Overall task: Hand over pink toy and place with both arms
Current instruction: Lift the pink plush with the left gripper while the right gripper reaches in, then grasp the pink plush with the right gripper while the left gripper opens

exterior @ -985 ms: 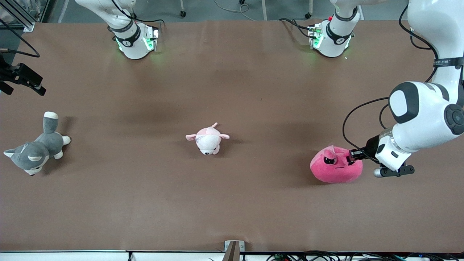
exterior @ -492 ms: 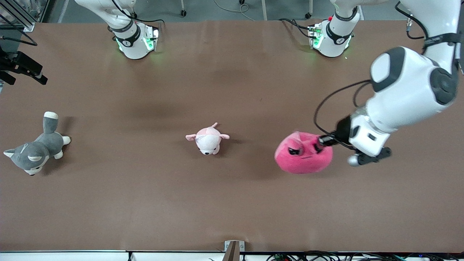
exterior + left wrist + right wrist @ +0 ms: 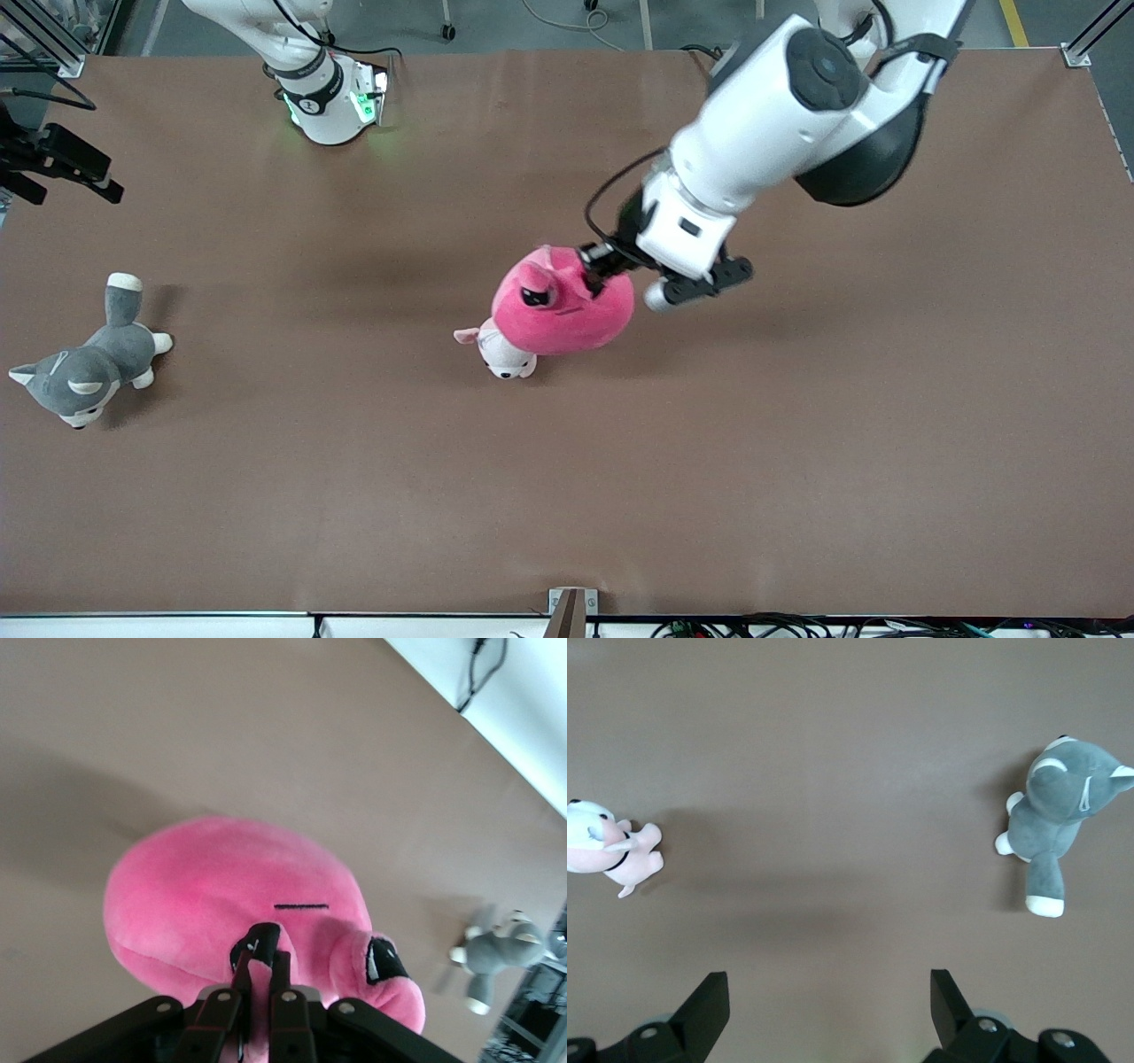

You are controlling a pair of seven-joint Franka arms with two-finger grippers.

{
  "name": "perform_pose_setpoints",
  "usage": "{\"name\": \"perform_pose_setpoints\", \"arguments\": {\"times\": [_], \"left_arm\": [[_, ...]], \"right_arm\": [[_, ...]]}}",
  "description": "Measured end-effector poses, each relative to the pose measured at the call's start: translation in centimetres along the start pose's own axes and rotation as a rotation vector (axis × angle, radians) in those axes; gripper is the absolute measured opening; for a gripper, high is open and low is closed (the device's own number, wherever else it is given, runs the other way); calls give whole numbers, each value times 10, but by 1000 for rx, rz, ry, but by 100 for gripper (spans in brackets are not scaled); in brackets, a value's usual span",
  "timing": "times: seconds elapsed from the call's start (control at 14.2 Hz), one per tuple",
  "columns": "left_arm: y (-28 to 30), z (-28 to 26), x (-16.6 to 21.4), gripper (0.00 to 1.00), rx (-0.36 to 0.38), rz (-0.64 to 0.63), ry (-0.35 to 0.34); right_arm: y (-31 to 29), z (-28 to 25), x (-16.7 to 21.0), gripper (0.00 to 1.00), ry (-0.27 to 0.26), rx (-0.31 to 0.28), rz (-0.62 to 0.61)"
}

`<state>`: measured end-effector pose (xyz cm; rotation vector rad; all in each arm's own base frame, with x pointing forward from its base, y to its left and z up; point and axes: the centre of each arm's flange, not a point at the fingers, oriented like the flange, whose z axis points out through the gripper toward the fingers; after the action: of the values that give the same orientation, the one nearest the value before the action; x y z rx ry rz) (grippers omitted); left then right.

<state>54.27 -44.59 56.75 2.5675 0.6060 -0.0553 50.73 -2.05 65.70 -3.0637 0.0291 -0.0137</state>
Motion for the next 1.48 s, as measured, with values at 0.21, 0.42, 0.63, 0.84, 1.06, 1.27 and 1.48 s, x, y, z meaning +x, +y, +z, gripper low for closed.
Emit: {"name": "perform_pose_setpoints", "arguments": {"times": [0.21,0.42,0.63,0.84,1.06,1.27,1.48], "left_arm": [[29,14,-51,10,-83,-95,-5],[47,37,-84,10,-155,-156,-22],[56,55,-102,10,-185,-195,-40],[60,63,-115,10,-205,-225,-52],[63,65,-124,10,-211,-225,-59],[64,66,-127,10,-212,-222,-61],[63,70,-126,10,-209,-224,-62]], "right_arm": [[-31,12,-1,100,-58,61,-52],[-65,25,5,100,-99,205,-93],[-99,50,18,100,-151,354,-120],[-114,68,31,90,-186,481,-111],[-123,78,38,79,-207,553,-104],[-143,82,39,78,-201,561,-127],[-160,83,36,76,-200,560,-153]]}}
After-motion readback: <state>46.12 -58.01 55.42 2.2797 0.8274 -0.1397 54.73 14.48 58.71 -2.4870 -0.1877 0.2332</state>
